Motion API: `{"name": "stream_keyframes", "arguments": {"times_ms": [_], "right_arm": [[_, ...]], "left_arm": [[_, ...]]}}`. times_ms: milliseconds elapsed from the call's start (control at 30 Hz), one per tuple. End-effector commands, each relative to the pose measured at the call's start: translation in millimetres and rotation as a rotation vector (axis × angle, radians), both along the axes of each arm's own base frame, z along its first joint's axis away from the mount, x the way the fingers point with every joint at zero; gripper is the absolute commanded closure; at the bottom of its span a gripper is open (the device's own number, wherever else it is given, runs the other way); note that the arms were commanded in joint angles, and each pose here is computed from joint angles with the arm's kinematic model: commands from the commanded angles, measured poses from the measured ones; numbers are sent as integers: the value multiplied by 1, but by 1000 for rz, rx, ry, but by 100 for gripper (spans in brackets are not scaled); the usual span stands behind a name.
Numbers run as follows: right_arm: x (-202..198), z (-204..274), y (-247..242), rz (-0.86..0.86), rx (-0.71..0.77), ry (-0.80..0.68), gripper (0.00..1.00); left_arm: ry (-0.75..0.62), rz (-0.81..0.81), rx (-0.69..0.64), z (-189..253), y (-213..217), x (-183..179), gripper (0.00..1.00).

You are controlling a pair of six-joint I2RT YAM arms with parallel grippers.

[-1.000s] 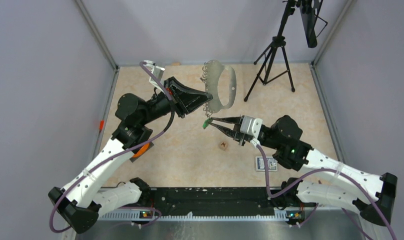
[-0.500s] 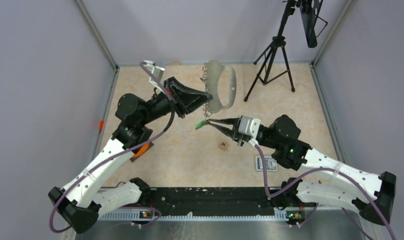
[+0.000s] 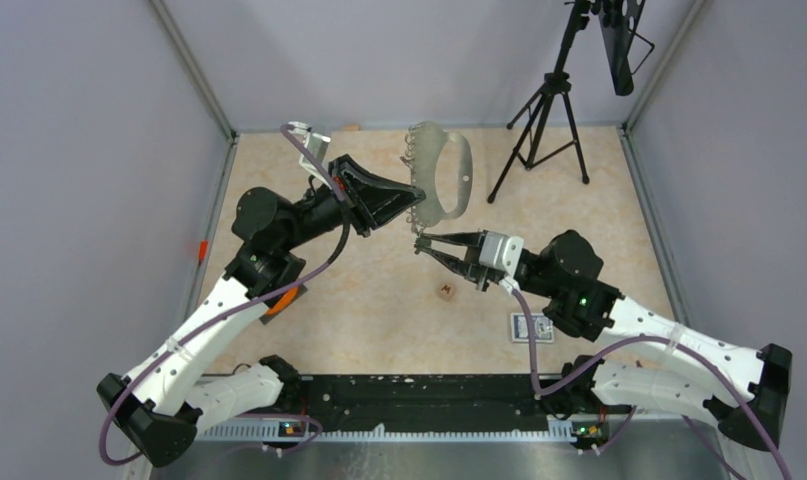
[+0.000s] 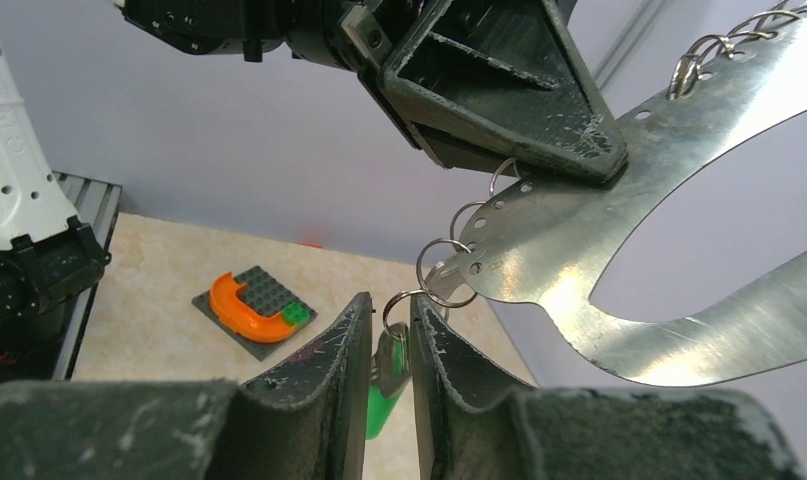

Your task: Remove the keys from the keyring

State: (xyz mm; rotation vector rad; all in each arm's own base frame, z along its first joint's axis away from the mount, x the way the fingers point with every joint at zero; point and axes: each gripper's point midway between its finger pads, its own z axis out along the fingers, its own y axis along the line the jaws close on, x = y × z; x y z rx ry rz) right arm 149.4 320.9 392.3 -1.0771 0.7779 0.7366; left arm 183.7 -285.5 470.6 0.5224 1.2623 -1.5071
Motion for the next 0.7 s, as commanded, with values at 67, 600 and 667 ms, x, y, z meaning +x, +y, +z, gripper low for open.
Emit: {"name": "stream_keyframes", "arguments": {"times_ms": [67,600,667], "right_arm": [[-3,27,-11,-16,93,-34,78],[-2,19,-5,1,73,-26,79],[-3,17,-4,7,69,-23,79]], "left_arm": [[-79,-13,-60,23,6,-12,100],[-77,-18,-64,24,5,-12,100],[-78,-18,-64,24,6,-12,100]]}}
